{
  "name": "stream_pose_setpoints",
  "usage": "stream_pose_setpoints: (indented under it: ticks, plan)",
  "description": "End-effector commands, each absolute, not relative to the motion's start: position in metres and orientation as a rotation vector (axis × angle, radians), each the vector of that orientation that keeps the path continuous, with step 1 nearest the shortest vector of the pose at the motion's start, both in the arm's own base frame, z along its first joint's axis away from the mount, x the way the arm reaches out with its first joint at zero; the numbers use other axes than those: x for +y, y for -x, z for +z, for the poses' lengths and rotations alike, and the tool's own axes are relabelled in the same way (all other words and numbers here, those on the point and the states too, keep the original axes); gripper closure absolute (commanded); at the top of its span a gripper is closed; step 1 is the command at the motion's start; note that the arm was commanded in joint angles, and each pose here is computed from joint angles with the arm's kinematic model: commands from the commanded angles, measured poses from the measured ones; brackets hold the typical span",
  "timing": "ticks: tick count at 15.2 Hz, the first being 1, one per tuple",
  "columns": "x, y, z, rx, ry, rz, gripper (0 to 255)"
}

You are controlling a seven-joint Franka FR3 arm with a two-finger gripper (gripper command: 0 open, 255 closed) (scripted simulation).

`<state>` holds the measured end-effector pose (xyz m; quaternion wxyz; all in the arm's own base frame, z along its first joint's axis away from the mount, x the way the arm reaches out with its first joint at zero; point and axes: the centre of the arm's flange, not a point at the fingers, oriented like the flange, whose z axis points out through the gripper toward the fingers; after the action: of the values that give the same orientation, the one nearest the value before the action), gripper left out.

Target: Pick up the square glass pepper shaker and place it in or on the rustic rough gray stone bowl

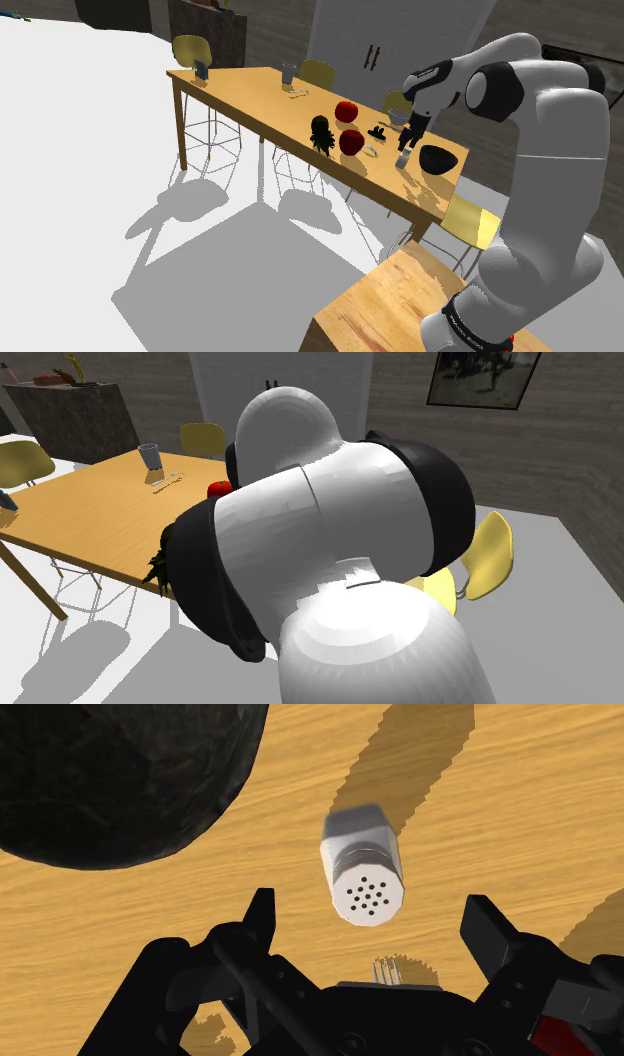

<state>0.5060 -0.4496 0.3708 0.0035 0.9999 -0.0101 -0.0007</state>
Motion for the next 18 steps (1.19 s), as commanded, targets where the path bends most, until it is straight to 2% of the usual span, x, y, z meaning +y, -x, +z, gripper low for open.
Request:
stream_pose_setpoints:
  ticks: [1,7,8,18]
  plan:
    - [-0.4507,-0.5062,0.3670,-0.032,-3.134,-0.001,0]
    - [-0.4507,-0.5062,0.3671,-0.032,-3.134,-0.001,0]
    - [-0.4507,-0.5062,0.3671,-0.032,-3.134,-0.001,255]
    - [-0.4507,-0.5061,0.3723,-0.032,-3.134,-0.001,255]
